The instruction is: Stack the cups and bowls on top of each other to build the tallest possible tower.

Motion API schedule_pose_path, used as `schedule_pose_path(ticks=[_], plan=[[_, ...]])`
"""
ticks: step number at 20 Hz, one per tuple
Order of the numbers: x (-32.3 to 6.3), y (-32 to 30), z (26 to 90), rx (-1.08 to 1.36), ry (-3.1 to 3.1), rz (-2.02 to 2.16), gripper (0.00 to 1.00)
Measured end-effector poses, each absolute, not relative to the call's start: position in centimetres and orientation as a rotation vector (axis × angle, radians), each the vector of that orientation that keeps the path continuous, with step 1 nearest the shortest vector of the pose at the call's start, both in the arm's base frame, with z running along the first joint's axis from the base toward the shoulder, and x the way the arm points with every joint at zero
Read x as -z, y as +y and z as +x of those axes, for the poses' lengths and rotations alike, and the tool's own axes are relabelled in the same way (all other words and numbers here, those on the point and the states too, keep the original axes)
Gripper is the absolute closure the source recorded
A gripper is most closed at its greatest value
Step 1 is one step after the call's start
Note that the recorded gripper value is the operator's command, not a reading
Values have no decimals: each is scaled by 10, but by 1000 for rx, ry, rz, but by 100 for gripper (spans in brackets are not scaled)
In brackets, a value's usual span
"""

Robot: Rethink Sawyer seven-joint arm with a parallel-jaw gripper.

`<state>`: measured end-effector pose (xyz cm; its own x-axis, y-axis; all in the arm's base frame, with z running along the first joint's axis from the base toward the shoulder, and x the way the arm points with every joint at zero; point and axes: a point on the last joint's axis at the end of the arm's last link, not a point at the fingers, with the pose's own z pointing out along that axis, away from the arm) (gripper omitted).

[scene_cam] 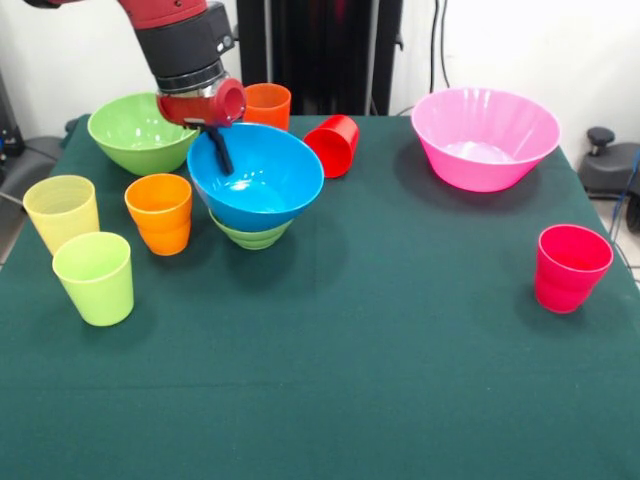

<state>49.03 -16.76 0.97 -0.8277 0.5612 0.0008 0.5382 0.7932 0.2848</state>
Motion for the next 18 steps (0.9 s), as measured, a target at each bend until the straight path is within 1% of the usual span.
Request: schedule_pose_path(ticks=[18], plan=[[-10,-168,493,-426,2882,897,100]])
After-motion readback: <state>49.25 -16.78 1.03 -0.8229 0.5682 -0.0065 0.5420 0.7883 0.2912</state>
